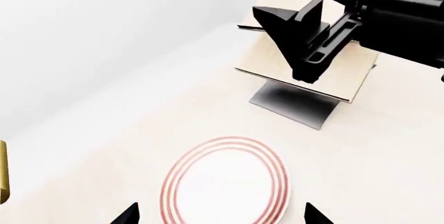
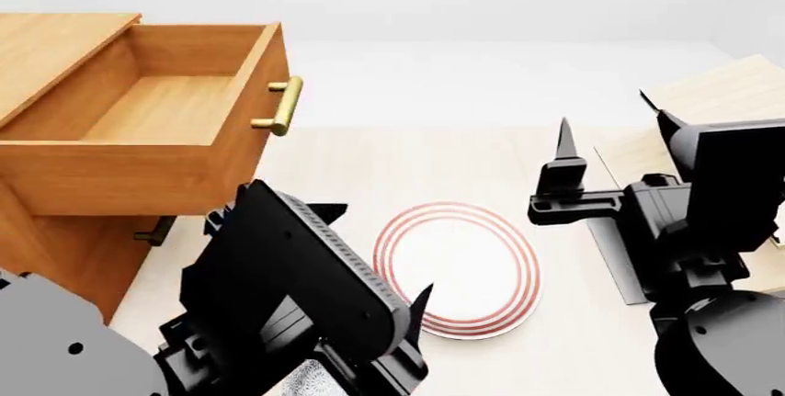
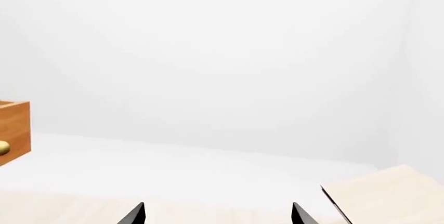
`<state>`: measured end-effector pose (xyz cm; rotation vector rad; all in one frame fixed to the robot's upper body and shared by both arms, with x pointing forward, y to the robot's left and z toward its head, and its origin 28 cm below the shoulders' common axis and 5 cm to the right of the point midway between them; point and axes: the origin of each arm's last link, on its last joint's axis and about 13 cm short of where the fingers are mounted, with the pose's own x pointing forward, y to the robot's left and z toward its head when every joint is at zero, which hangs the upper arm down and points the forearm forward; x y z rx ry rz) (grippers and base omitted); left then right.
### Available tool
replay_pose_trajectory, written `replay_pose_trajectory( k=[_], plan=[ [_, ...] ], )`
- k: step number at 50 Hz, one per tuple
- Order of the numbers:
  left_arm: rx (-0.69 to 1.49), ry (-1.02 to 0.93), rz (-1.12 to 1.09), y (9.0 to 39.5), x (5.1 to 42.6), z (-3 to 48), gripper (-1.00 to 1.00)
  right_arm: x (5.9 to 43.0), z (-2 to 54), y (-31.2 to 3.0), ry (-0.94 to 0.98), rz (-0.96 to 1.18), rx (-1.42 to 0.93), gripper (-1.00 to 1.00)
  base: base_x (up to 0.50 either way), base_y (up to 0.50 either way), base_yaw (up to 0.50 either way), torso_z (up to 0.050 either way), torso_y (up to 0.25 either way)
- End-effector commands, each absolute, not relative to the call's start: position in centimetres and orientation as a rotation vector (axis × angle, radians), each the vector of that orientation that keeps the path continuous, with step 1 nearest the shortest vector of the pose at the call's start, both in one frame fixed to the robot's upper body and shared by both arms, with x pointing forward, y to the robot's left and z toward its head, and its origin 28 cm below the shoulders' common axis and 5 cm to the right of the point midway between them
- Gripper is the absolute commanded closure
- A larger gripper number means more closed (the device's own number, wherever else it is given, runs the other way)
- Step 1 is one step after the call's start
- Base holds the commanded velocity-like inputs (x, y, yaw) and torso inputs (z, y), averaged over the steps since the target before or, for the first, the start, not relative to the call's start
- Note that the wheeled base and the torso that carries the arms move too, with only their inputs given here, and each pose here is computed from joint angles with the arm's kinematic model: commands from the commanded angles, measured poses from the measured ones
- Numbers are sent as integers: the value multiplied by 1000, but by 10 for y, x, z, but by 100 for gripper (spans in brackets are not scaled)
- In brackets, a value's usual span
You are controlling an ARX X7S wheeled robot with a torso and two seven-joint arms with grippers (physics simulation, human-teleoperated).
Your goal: Open the top drawer of the cabinet and put the bowl in it.
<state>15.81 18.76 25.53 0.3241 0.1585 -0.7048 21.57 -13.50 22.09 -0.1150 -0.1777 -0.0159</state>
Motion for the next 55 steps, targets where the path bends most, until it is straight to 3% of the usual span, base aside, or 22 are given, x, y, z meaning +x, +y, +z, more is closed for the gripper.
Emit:
replay_pose_trajectory(
  k=[1, 55],
  plan=[
    [304, 244, -692, 199, 151, 235, -100, 214, 224, -135, -186, -18, -116, -100, 0, 0, 0, 0, 0],
    [253, 668, -450, 234, 185, 177, -100, 219, 216, -136, -170, -19, -108, -100, 0, 0, 0, 0, 0]
  ],
)
